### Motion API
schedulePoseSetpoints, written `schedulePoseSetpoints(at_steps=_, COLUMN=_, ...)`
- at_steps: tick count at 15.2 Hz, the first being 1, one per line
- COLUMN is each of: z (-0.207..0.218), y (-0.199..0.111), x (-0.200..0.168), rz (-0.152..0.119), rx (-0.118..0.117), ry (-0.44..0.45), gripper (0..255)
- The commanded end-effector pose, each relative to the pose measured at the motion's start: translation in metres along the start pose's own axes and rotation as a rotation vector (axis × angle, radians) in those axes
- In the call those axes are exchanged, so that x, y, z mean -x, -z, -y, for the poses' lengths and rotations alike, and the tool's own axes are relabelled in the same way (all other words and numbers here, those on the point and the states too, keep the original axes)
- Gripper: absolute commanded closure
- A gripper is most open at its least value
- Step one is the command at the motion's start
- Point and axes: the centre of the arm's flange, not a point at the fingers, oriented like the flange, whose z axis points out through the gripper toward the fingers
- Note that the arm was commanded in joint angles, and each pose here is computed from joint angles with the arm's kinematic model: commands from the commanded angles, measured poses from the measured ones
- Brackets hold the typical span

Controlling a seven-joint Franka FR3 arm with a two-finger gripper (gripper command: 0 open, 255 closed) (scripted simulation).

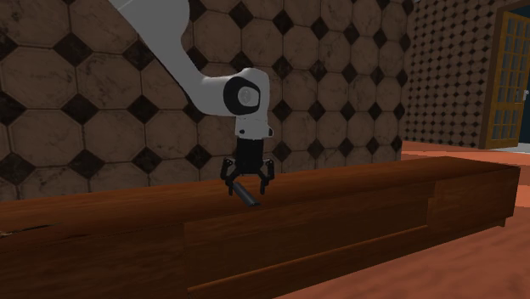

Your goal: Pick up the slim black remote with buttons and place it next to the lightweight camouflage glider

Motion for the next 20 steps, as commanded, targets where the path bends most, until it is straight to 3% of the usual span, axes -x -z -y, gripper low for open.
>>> schedulePoseSetpoints(at_steps=1, z=0.000, y=-0.002, x=0.000, rz=0.000, rx=0.001, ry=0.000, gripper=0)
schedulePoseSetpoints(at_steps=6, z=0.000, y=-0.002, x=0.000, rz=0.000, rx=0.000, ry=0.000, gripper=0)
schedulePoseSetpoints(at_steps=7, z=0.000, y=-0.002, x=0.000, rz=0.000, rx=0.000, ry=0.000, gripper=255)
schedulePoseSetpoints(at_steps=16, z=0.000, y=-0.002, x=0.000, rz=0.000, rx=0.001, ry=0.000, gripper=255)
schedulePoseSetpoints(at_steps=20, z=0.002, y=0.019, x=0.000, rz=0.000, rx=0.001, ry=0.000, gripper=255)
